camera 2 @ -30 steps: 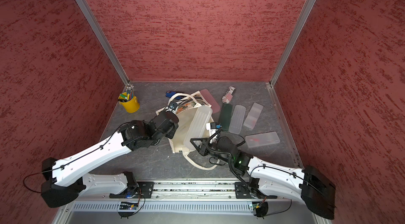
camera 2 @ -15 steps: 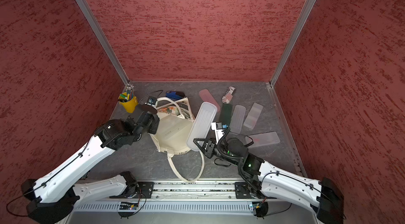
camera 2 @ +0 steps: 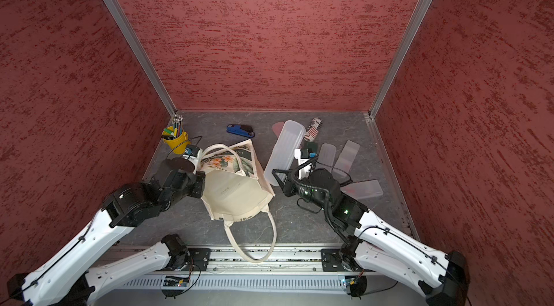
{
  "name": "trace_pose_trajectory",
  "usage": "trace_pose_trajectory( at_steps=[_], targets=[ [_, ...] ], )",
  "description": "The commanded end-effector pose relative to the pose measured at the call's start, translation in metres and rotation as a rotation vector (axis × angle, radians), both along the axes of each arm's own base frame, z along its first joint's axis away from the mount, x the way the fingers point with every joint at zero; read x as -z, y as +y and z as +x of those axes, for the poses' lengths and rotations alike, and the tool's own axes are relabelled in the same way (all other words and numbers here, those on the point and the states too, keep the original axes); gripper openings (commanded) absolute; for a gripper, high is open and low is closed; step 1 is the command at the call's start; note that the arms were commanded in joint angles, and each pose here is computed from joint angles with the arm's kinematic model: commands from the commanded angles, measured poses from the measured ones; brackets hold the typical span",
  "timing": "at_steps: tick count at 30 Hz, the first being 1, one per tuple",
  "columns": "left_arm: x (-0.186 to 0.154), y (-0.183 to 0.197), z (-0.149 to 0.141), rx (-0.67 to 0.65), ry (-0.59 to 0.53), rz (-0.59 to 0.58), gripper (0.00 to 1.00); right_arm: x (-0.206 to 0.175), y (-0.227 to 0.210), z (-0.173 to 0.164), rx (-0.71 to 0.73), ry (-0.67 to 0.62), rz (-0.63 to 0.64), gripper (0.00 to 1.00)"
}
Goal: Take out the pencil case from the canvas bag
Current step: Place the pencil case at the center of the board.
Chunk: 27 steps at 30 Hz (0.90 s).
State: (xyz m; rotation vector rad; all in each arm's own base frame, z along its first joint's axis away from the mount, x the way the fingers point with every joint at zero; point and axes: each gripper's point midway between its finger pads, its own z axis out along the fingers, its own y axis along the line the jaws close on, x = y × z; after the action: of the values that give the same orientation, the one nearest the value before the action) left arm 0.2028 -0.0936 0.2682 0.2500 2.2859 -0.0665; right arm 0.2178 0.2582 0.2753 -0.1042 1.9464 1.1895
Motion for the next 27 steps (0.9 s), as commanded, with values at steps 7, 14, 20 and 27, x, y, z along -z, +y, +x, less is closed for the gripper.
trace_pose_trajectory(
  at_steps=[7,14,20,27],
  targets=[
    [0.003,0.000,-0.011,0.001,0.005,-0.052,0.00,0.043,-0.001,0.043,-0.047,0.094,-0.047,0.21],
    [0.007,-0.011,-0.011,0.030,0.041,-0.067,0.00,0.078,0.007,0.082,-0.056,0.157,-0.084,0.21],
    [0.012,-0.017,-0.013,0.041,0.046,-0.074,0.00,0.117,0.008,0.115,-0.033,0.175,-0.264,0.21],
    [0.008,-0.020,-0.013,0.041,0.031,-0.073,0.00,0.156,0.017,0.147,-0.058,0.226,-0.365,0.21]
  ],
)
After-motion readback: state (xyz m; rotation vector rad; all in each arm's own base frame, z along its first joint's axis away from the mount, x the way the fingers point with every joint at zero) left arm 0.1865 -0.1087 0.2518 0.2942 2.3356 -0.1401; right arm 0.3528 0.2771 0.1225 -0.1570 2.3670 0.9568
